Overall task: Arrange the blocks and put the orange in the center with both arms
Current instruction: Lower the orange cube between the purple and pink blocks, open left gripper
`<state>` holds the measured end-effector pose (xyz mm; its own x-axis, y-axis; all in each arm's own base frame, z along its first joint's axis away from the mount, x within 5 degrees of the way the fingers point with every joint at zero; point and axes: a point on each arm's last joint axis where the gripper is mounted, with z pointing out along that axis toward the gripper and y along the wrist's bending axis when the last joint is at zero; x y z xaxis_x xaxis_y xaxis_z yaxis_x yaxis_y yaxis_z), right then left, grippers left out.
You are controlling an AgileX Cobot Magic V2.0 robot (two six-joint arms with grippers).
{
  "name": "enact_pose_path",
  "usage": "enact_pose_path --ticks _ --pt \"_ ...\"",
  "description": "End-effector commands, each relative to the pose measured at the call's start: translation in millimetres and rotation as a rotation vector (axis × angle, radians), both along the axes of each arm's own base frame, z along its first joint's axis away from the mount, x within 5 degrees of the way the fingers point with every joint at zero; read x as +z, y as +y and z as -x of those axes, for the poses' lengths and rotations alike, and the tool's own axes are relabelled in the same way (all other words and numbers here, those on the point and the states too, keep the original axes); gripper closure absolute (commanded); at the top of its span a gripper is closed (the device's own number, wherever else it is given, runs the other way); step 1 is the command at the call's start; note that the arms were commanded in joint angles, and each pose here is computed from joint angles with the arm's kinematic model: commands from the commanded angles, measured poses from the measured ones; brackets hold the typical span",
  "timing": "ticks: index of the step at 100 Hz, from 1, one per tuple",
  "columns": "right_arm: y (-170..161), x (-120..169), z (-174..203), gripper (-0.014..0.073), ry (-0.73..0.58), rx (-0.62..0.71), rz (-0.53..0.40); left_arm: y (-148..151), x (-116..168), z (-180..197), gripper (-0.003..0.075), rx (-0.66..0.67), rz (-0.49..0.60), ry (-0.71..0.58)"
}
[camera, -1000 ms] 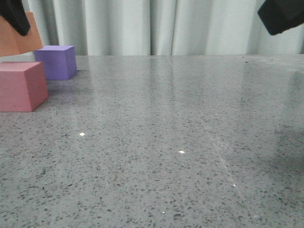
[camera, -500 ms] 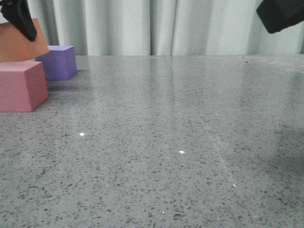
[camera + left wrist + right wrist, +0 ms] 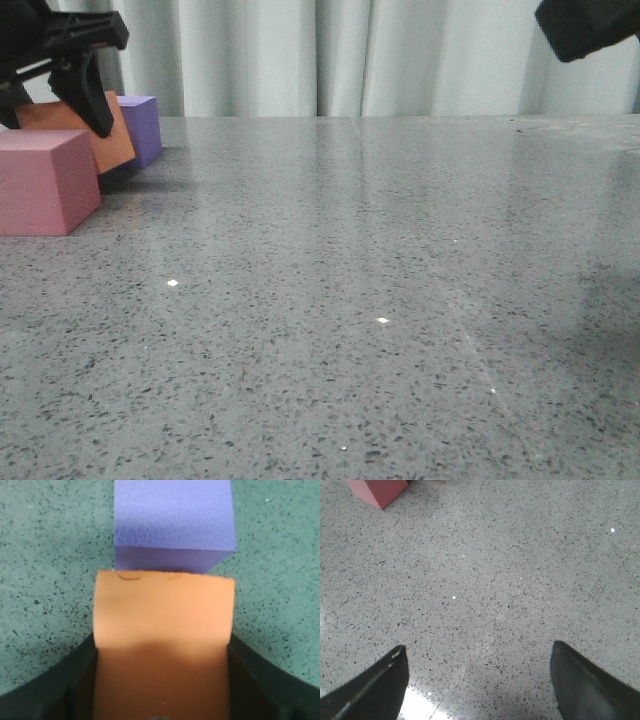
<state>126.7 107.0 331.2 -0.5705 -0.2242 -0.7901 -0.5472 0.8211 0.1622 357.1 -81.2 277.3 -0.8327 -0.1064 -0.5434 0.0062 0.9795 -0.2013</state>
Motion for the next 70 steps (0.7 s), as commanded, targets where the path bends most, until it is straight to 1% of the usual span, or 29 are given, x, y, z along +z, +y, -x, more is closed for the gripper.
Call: enact_pose_path --ticks 1,13,20,27,34,46,56,70 --pt "1.4 14.6 -1.4 0.0013 -0.077 0.003 -0.061 -1.7 21.5 -0.8 0.0582 0.010 0.031 -0.100" --pt "1.4 14.6 -1.4 0.0013 -0.077 0.003 -0.061 -1.8 20.0 -1.4 0.0579 0.010 0.030 -0.096" --pt "1.4 14.6 -1.4 0.0013 -0.077 0.003 -0.061 -1.8 20.0 -1.4 0.0550 0.010 0.030 -0.096" --pt "1.4 14.6 -1.4 0.0013 -0.077 0.003 -0.061 -1.8 20.0 -1.4 0.0480 0.010 0.030 -0.096" --pt "1.5 14.6 -1.4 0.0013 -0.076 0.003 -0.062 -1.8 20.0 -1.4 0.0378 0.010 0.030 -0.096" --pt "1.5 14.6 -1.4 0.0013 -0.076 0.003 -0.062 -1.8 20.0 -1.4 0.0257 0.010 0.030 -0.096" --pt "1.5 14.6 -1.4 0.0013 -0.076 0.003 -0.062 -2.0 20.0 -1.4 0.0225 0.011 0.033 -0.096" --pt "1.5 14.6 -1.4 0.0013 -0.076 0.003 -0.062 -2.5 20.0 -1.3 0.0224 0.013 0.041 -0.093"
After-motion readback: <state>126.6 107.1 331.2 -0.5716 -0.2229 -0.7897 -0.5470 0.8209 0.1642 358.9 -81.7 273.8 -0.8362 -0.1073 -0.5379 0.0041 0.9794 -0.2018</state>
